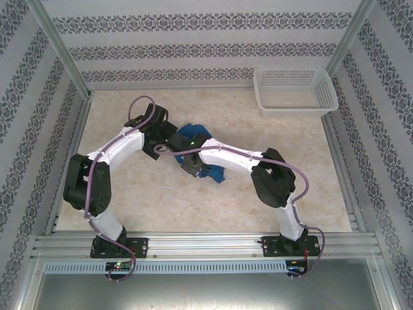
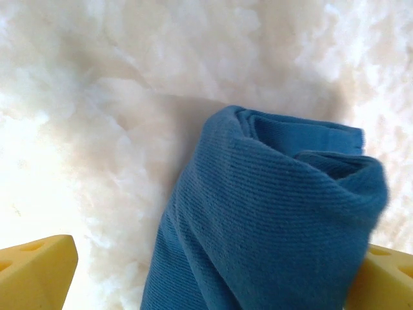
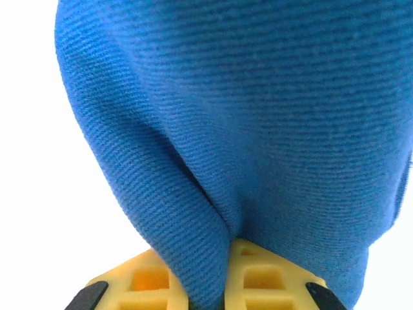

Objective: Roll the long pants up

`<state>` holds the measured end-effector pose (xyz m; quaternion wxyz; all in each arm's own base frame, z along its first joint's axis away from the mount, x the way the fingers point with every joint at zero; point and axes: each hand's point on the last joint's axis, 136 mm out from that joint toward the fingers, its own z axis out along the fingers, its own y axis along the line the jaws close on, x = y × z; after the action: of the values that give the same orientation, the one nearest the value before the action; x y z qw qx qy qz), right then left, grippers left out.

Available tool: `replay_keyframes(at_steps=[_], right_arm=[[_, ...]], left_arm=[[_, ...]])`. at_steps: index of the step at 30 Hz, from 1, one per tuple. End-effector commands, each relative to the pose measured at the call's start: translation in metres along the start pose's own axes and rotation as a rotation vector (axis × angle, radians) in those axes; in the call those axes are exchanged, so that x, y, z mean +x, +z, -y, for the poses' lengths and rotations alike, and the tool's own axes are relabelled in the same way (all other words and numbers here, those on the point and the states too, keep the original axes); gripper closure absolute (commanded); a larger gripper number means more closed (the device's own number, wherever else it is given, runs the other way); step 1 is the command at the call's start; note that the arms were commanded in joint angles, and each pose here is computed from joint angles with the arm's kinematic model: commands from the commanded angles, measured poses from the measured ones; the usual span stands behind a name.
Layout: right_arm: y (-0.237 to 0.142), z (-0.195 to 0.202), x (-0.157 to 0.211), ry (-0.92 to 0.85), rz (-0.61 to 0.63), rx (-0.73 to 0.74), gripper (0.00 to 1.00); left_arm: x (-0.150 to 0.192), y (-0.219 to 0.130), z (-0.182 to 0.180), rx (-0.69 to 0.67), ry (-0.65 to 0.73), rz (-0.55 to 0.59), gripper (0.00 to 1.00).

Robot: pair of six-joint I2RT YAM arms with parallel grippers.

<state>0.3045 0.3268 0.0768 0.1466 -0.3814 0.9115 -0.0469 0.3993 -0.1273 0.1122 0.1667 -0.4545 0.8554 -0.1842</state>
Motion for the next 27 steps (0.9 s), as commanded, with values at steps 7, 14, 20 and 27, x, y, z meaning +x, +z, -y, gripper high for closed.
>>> replay_keyframes(at_steps=[7,14,20,27], right_arm=[[-0.042,-0.027,-0.003,0.366,-0.034,-0.669,1.00],[-0.052,-0.036,0.001,0.452,-0.134,-0.981,1.00],[-0.049,-0.034,0.008,0.517,-0.187,-1.109,1.00],[-0.024,-0.016,0.023,0.596,-0.240,-1.109,1.00]], left_arm=[[0.000,0.002,0.000,0.020,0.005,0.007,0.00],[0.009,0.019,0.005,0.045,-0.001,-0.004,0.00],[0.018,0.034,0.008,0.044,0.000,-0.013,0.00],[0.044,0.047,0.008,0.033,0.014,-0.055,0.00]])
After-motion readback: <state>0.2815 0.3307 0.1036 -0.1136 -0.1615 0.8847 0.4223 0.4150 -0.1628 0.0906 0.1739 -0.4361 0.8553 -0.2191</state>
